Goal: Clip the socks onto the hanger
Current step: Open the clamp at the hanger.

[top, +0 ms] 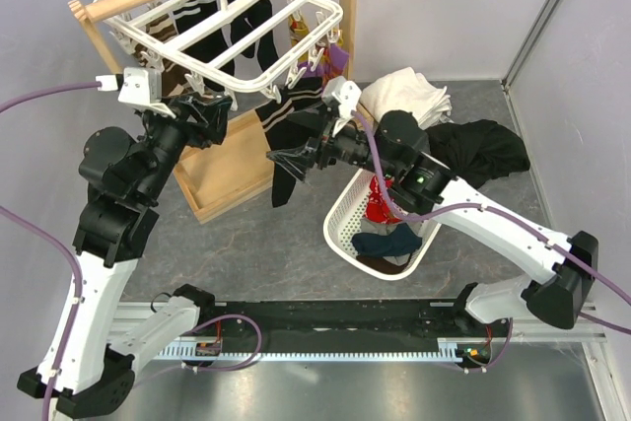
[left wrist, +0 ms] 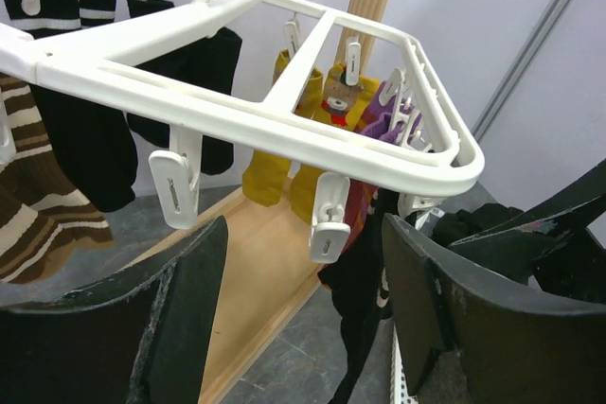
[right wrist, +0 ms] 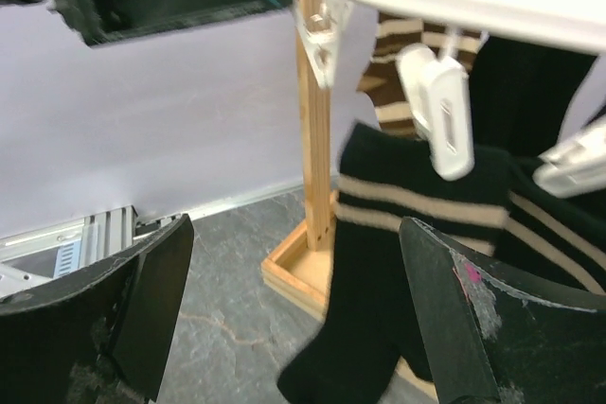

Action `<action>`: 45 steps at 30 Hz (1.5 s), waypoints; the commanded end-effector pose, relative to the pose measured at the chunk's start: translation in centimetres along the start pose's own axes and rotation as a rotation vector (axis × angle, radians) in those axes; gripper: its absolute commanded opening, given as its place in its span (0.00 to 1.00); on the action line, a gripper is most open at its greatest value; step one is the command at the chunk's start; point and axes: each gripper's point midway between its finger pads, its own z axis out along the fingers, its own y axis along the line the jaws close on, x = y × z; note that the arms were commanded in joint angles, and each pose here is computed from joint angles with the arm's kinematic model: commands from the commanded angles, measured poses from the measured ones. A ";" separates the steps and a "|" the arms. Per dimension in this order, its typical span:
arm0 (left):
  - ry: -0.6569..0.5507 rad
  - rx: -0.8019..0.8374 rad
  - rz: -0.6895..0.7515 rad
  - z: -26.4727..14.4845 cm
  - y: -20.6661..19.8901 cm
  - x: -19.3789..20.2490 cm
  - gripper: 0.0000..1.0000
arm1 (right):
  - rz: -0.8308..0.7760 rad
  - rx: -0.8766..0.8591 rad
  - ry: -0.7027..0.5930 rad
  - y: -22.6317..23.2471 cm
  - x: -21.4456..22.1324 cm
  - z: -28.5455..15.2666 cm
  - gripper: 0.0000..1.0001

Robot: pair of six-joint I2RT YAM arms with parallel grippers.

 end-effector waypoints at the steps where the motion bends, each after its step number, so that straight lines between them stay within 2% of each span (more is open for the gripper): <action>1: -0.024 -0.021 0.038 0.0 0.3 -1.3 0.70 | -0.095 -0.002 -0.114 0.6 -4.0 1.9 0.96; 16: -0.005 -0.036 0.016 1.3 0.5 -0.9 0.45 | -0.087 -0.019 -0.148 1.3 -3.8 4.4 0.96; 24: -0.022 -0.015 0.001 0.8 -0.1 -1.8 0.22 | -0.082 -0.040 -0.182 1.8 -4.7 4.6 0.96; 29: -0.009 0.013 -0.018 0.7 -0.6 -1.6 0.11 | -0.074 -0.081 -0.199 2.4 -5.2 5.2 0.95; 38: 0.006 0.043 -0.105 0.5 -1.6 -1.8 0.07 | -0.129 -0.082 -0.206 1.9 -5.2 6.6 0.86; 45: 0.024 0.070 -0.163 0.3 -2.3 -1.7 0.04 | -0.247 -0.047 -0.194 0.7 -4.7 7.9 0.81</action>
